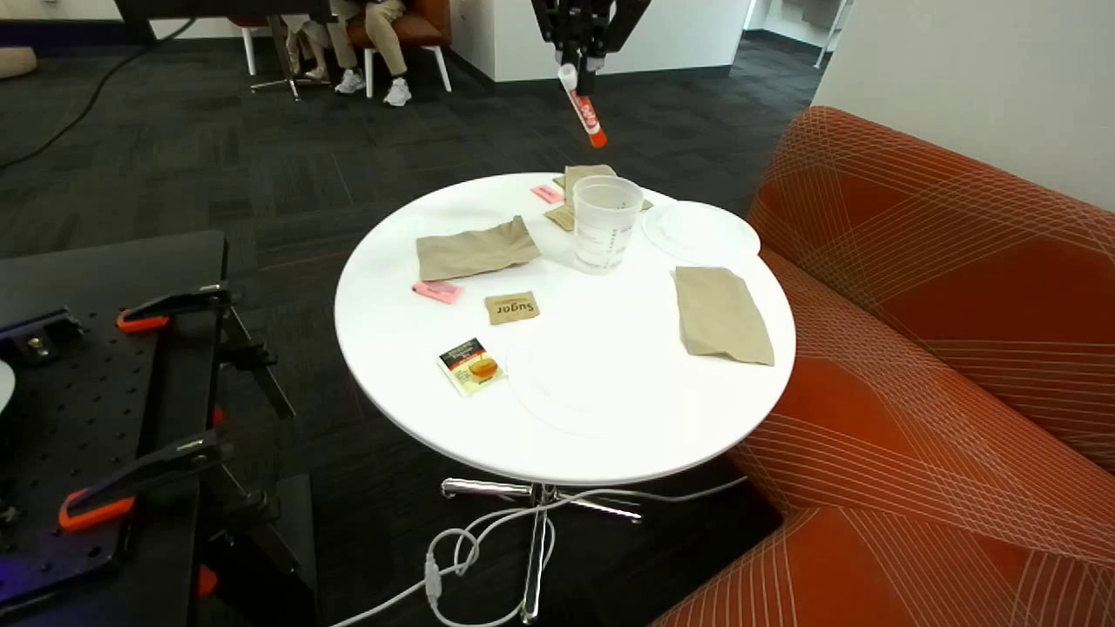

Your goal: Remove the marker from the plastic cup and put it on the table

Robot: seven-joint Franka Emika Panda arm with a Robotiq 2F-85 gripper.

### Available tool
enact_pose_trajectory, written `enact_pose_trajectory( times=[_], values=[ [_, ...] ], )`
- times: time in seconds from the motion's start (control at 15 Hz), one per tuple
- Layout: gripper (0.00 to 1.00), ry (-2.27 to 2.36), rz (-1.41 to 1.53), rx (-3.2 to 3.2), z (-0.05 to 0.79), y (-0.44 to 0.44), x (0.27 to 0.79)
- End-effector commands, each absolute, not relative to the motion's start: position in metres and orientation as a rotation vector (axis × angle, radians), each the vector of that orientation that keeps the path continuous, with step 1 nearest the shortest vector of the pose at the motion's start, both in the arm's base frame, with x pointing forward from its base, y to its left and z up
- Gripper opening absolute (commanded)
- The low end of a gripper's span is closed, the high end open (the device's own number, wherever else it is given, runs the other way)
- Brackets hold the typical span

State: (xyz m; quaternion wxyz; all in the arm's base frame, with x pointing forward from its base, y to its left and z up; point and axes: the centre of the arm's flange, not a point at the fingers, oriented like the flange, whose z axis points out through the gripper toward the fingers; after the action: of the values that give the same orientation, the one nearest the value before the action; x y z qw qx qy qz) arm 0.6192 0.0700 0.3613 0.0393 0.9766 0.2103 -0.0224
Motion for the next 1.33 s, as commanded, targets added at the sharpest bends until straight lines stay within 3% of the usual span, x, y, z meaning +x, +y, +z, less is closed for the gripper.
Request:
enact_pose_trajectory(
  times=[0.0,1.27],
  values=[
    [0.05,0.711,0.077,3.007,0.346,0.09,0.597],
    [0.05,1.195,0.543,2.943,0.213,0.155,0.562]
  ],
)
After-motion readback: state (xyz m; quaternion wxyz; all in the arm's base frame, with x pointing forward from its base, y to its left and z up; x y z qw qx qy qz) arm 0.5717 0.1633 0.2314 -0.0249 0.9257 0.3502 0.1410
